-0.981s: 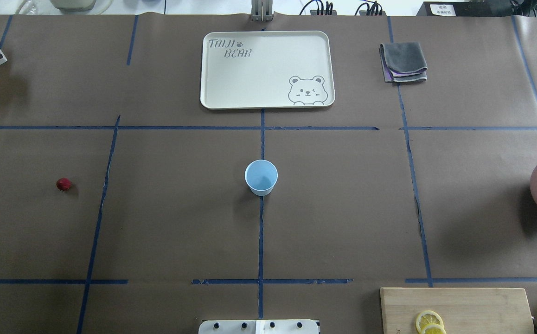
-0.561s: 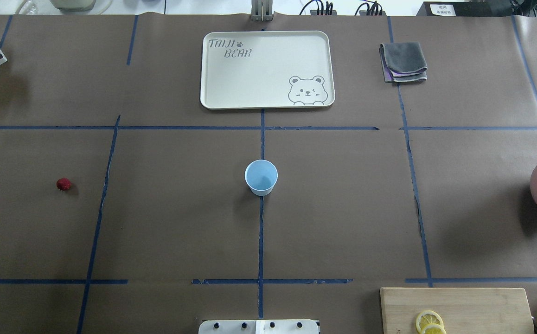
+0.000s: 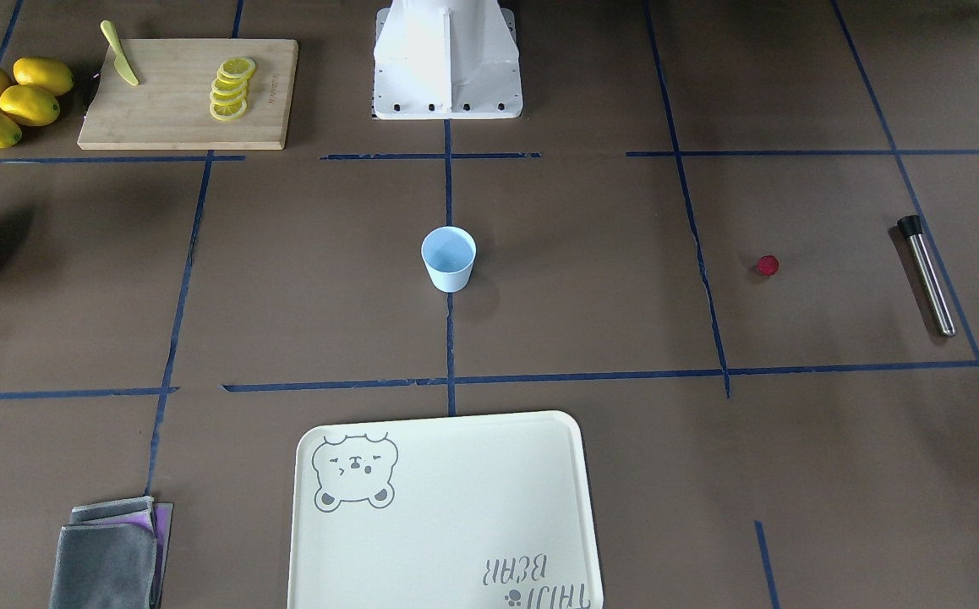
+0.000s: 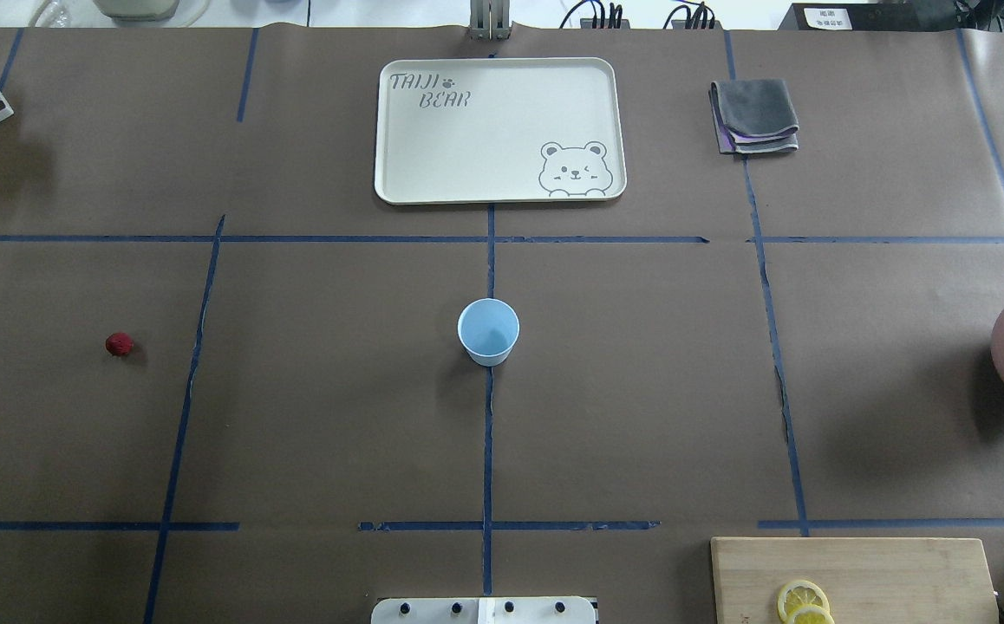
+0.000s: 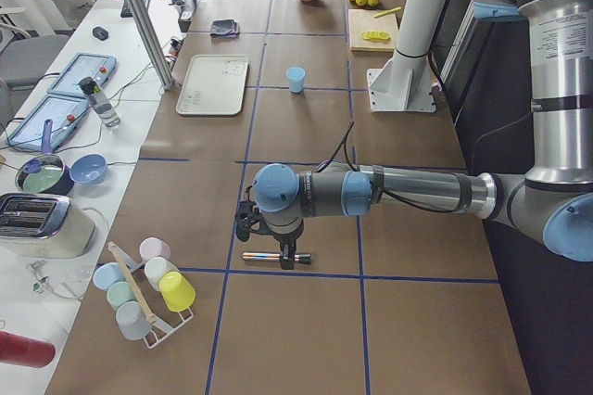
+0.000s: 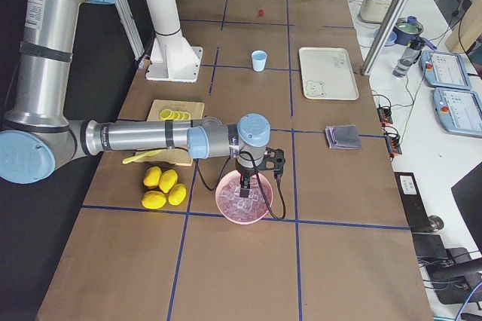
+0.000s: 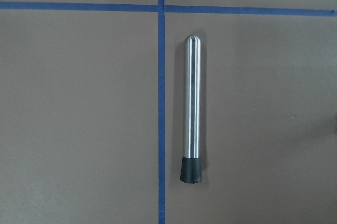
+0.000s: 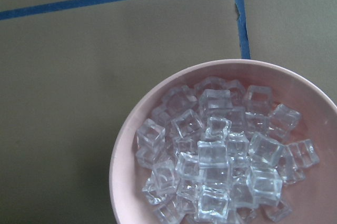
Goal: Mash ice and strawberries in cup
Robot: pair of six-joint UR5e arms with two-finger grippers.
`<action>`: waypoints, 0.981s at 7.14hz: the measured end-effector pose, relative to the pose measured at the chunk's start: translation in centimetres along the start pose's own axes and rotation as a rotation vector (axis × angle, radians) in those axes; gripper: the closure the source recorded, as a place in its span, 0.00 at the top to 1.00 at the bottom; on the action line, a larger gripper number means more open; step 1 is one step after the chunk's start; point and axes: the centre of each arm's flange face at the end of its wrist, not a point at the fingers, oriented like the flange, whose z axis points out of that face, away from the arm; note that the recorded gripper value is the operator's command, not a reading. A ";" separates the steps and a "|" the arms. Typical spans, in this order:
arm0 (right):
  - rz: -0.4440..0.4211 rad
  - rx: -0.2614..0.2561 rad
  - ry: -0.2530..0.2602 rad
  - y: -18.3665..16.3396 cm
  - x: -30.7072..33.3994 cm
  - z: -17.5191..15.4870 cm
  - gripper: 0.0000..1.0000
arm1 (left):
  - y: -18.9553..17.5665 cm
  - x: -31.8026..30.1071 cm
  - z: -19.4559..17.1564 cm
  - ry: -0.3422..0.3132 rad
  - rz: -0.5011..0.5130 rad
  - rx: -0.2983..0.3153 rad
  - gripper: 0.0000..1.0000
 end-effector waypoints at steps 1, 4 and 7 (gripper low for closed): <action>0.049 0.009 0.017 0.7 -0.2 1.2 0.94 | 0.0 0.0 0.0 0.001 0.001 0.000 1.00; 0.124 -0.008 0.048 1.2 2.3 4.2 0.88 | 0.0 0.1 0.0 0.002 0.003 0.000 1.00; 0.143 -0.022 0.054 1.2 3.0 5.5 0.85 | -0.1 0.2 -0.1 0.002 0.005 0.003 1.00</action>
